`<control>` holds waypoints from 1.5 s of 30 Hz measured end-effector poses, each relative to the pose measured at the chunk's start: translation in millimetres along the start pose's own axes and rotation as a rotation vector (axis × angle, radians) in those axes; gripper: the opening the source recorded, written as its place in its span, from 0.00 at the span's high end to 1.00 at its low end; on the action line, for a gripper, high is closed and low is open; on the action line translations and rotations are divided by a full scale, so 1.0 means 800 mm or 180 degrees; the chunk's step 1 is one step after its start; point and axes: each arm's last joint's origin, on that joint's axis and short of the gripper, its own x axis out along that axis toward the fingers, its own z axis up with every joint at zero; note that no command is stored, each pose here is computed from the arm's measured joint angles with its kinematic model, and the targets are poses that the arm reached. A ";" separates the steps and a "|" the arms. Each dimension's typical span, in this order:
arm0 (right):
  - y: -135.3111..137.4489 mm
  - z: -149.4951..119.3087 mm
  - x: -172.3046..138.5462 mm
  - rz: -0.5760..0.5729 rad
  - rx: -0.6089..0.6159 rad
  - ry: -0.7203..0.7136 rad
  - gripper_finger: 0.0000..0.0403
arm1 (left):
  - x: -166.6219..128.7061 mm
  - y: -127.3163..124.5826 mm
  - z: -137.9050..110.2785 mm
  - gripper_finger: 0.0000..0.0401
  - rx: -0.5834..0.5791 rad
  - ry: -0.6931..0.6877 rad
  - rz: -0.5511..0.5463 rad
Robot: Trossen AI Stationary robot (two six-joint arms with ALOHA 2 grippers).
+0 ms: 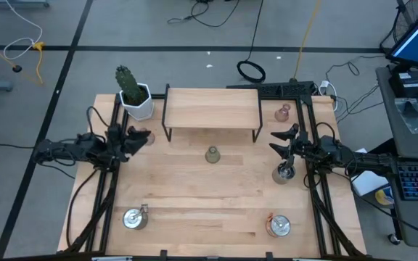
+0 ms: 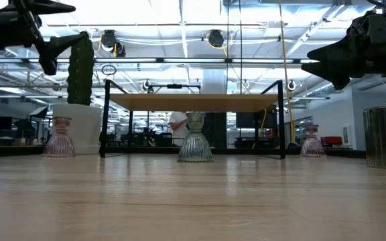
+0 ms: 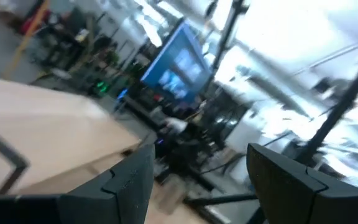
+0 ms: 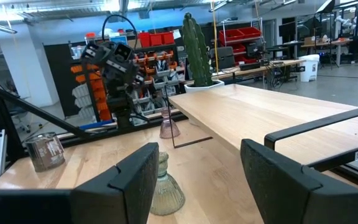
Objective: Pick & Place candle stick holders
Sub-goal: Put the bottom pink candle holder on the shelf
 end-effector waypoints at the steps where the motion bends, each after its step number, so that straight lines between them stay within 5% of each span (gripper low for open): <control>1: 0.000 0.000 0.000 0.0001 0.0002 -0.0001 0.45 | 0.001 -0.002 0.003 0.38 0.0033 0.0067 0.0079; 9: 0.000 0.000 0.000 0.0002 0.0588 -0.0002 0.45 | 0.022 -0.033 0.043 0.38 0.0193 0.0844 0.0887; 24: 0.000 0.000 0.000 0.0003 0.0751 -0.0002 0.45 | 0.076 -0.053 0.062 0.38 0.0328 0.2252 0.2809; 37: 0.000 0.000 0.000 0.0003 0.0755 -0.0002 0.45 | 0.063 -0.019 0.061 0.38 -0.0033 0.2465 0.4415; 45: 0.000 0.000 0.000 0.0003 0.0755 -0.0002 0.45 | 0.074 -0.004 0.060 0.38 -0.0214 0.2288 0.4734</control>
